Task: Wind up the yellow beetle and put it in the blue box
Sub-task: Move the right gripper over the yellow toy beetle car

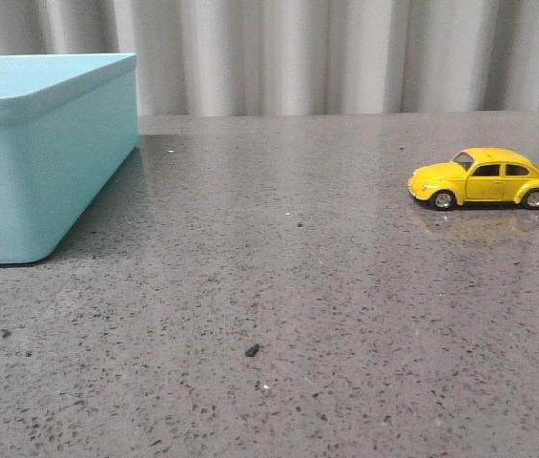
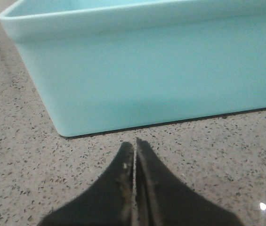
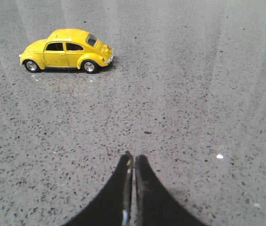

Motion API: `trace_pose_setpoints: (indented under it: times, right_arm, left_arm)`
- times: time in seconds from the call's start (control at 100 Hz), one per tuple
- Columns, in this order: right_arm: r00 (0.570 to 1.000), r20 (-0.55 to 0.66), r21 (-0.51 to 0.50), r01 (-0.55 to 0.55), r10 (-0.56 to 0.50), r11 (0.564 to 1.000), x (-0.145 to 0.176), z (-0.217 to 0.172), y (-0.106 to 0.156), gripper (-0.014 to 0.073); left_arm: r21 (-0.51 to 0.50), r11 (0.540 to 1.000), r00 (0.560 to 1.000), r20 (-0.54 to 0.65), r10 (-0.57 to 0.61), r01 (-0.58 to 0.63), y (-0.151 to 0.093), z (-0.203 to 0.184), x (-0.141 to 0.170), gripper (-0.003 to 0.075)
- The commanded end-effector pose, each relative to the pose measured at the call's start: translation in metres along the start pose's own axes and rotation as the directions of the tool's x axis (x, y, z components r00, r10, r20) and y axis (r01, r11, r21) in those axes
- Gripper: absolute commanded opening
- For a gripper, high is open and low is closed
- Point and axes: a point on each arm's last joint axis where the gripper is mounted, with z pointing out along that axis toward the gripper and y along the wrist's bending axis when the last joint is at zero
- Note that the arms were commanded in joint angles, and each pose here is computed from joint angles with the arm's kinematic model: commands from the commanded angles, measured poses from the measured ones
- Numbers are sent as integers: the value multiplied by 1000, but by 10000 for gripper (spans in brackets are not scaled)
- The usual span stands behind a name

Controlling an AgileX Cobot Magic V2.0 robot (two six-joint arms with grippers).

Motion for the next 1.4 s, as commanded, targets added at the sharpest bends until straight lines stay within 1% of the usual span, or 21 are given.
trace_pose_setpoints:
  times: [0.0,1.2,1.39]
  right_arm:
    - [1000,31,5,1,-1,1000,5,2,0,-41]
    - [1000,27,5,1,-1,1000,5,2,0,-41]
    - [997,83,2,1,-1,1000,0,1,0,-41]
  left_arm:
    - [-8,1000,998,66,-6,7,1,0,2,-21]
    - [-8,1000,998,66,-6,7,1,0,2,-21]
    - [-8,1000,998,66,-4,5,1,0,2,-21]
